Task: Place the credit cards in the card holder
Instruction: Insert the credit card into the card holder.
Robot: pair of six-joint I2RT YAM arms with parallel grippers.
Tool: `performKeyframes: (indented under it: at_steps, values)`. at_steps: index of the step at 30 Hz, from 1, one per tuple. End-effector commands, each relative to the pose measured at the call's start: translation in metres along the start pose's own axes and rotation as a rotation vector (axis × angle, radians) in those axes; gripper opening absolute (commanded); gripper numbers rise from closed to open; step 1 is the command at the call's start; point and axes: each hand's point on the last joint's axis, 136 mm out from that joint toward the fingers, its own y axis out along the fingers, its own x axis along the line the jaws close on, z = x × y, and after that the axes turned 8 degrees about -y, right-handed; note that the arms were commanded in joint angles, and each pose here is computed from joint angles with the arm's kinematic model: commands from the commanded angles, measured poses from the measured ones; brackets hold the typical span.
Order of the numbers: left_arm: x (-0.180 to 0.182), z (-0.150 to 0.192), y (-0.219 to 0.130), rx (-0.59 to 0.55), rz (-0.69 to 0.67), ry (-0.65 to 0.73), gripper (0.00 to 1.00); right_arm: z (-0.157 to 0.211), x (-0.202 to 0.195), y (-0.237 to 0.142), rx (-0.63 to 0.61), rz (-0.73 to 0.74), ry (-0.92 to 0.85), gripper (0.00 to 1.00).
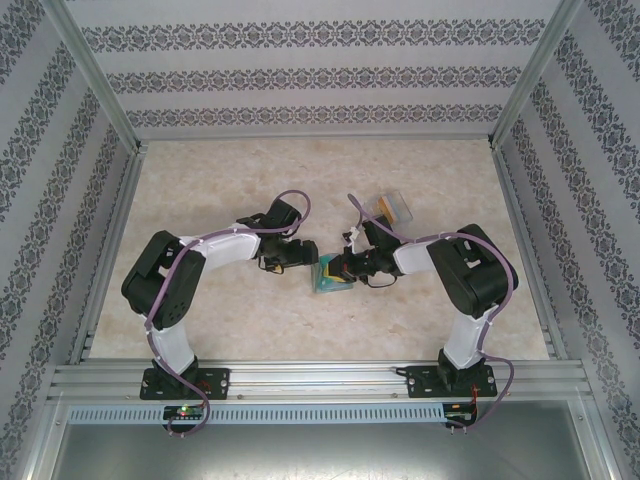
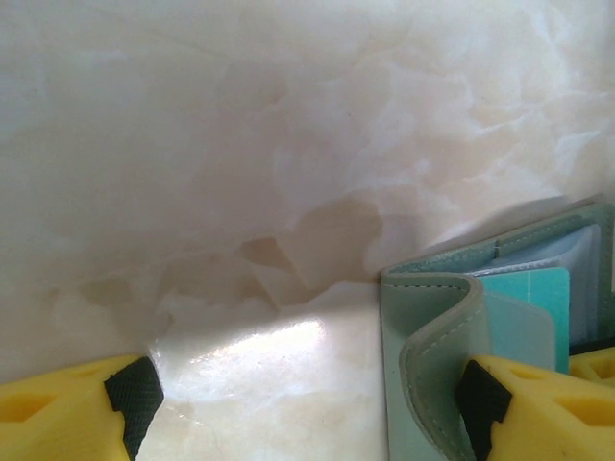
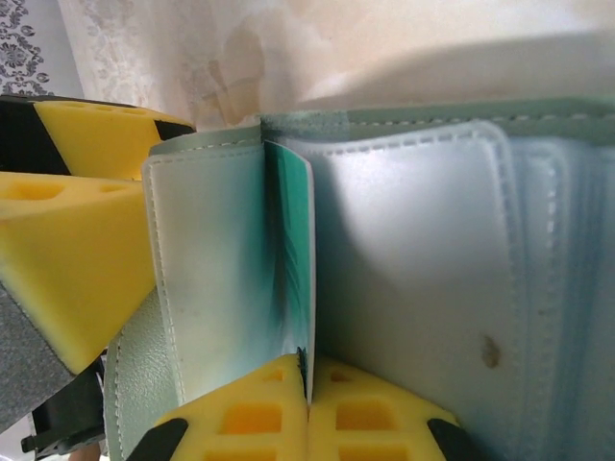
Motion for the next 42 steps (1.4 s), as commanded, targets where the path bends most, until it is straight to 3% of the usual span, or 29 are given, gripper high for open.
performKeyframes:
  at_steps: [1, 14, 19, 26, 31, 35, 42]
  values:
    - [0.057, 0.047, 0.023, 0.14, -0.197, -0.041, 0.83, 0.017, -0.015, 0.014, 0.053, 0.057, 0.029, 0.02]
    - [0.072, 0.022, -0.034, -0.028, -0.255, -0.07, 0.8, 0.018, -0.015, 0.014, 0.049, 0.068, 0.027, 0.02]
    - [0.058, 0.027, -0.04, -0.029, -0.155, -0.064, 0.78, 0.017, -0.014, 0.015, 0.048, 0.072, 0.022, 0.03]
    - [0.047, 0.032, -0.053, -0.071, -0.037, -0.069, 0.58, 0.015, -0.007, 0.018, 0.049, 0.063, 0.006, 0.03]
    - [0.035, 0.04, -0.042, -0.03, 0.05, -0.043, 0.35, 0.015, 0.005, 0.022, 0.07, 0.027, -0.018, 0.07]
    - [0.022, 0.039, -0.038, -0.026, 0.131, -0.041, 0.33, 0.014, 0.009, 0.023, 0.068, 0.025, -0.025, 0.1]
    - [0.042, 0.041, -0.012, 0.006, 0.032, -0.064, 0.25, 0.011, 0.015, 0.027, 0.069, 0.006, -0.028, 0.26]
